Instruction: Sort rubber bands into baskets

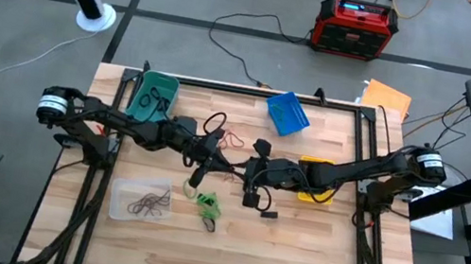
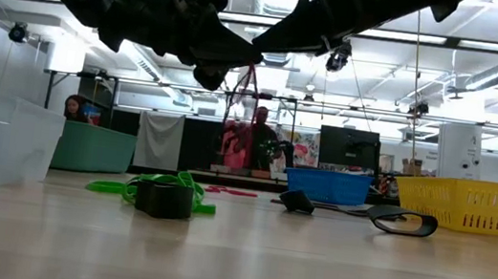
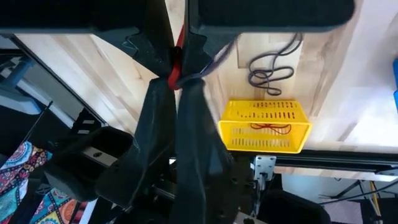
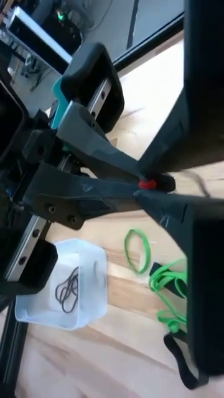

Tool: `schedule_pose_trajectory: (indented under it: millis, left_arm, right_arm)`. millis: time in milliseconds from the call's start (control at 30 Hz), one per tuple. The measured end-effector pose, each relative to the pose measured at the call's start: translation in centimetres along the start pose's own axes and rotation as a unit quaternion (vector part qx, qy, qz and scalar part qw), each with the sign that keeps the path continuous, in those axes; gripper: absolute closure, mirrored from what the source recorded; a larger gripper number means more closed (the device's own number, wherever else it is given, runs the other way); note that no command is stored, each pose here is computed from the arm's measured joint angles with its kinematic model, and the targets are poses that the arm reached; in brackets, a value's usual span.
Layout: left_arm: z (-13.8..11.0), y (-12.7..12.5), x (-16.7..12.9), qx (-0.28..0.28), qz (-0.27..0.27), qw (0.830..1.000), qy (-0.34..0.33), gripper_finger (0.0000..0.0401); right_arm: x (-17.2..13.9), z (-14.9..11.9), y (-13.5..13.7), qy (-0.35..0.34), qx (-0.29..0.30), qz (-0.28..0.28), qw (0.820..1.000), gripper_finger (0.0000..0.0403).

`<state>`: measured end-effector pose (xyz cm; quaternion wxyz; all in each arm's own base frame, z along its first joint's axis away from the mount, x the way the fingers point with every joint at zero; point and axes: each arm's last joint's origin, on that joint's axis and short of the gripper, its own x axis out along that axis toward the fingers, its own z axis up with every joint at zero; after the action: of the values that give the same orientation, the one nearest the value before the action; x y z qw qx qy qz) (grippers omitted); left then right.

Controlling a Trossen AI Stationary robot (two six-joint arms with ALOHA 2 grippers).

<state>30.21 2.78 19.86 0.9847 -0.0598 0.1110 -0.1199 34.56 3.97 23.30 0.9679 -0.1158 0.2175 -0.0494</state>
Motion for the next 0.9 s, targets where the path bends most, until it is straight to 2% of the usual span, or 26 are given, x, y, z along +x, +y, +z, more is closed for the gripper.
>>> schedule_pose_trajectory:
  millis: [67, 200, 333, 633, 900]
  left_arm:
    - [0.00, 0.00, 0.00, 0.002, 0.000, 1.000, 0.000, 0.0392]
    - [-0.07, -0.01, 0.00, 0.005, 0.000, 1.000, 0.003, 0.0392]
    - [-0.27, 0.01, 0.00, 0.001, 0.000, 1.000, 0.014, 0.0392]
    - [-0.37, -0.04, -0.06, 0.000, -0.002, 1.000, 0.016, 0.0392]
    - [-0.80, 0.08, -0.10, -0.009, 0.017, 0.999, 0.034, 0.0392]
  right_arm:
    - [0.01, -0.03, 0.02, 0.001, -0.003, 0.002, 1.000, 0.0380]
    - [0.04, -0.08, 0.04, 0.002, -0.005, 0.003, 1.000, 0.0392]
    - [0.10, -0.09, -0.01, 0.000, -0.015, -0.010, 1.000, 0.0394]
    - [0.06, -0.12, -0.47, 0.014, -0.029, -0.088, 0.996, 0.0394]
    - [0.01, 0.60, -0.54, 0.002, -0.031, -0.085, 0.996, 0.0394]
